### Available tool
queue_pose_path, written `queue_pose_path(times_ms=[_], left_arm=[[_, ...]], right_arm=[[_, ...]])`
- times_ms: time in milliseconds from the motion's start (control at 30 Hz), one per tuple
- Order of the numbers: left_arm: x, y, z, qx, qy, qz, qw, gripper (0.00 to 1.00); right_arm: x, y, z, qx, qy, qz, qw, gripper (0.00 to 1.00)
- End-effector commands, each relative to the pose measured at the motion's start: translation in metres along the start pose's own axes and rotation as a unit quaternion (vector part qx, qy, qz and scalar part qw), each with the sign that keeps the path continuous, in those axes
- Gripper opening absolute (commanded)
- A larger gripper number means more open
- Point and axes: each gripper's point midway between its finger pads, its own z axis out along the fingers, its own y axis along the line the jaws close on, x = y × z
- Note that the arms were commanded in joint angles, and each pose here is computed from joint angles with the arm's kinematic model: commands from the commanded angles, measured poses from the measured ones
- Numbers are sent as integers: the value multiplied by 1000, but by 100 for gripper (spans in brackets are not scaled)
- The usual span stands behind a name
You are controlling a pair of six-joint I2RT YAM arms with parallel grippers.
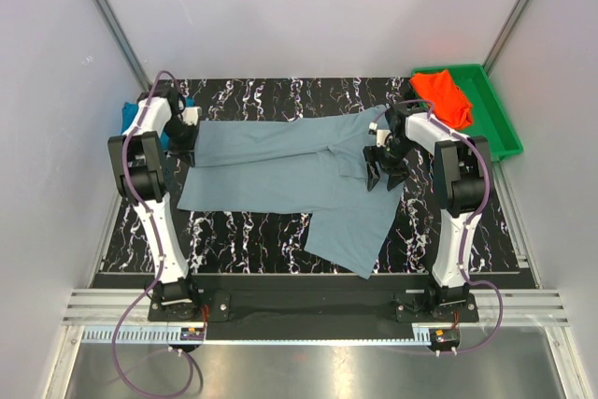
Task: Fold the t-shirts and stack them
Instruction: Fold the tshirt
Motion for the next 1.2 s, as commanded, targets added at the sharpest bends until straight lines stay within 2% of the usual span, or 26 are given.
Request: queue_pose_path(times_ms=[0,500,533,567,767,1033,1167], left_arm=[[-2,17,-33,-35,-32,7,999,0],[17,16,-21,-23,2,-15,1000,2],[16,14,-22,-20,1,-14,1000,4],[14,12,-23,-12,-3,-13,1000,19],[-1,-8,-41,28,-34,1,999,44],[-35,-26,-107,31,-148,33,988,68],[-55,-36,-108,43,-177,44,982,71]], right_arm=[[-16,-15,6,38,-25,-19,999,73],[-22,-15,6,38,-28,-21,999,73],[-22,-15,6,38,-29,-20,999,73],[-23,-14,4,37,-32,-21,999,73],[-31,-11,-8,37,-48,-29,998,73],[-40,11,-76,33,-107,-62,992,75],[-67,23,-111,30,-168,-79,982,77]])
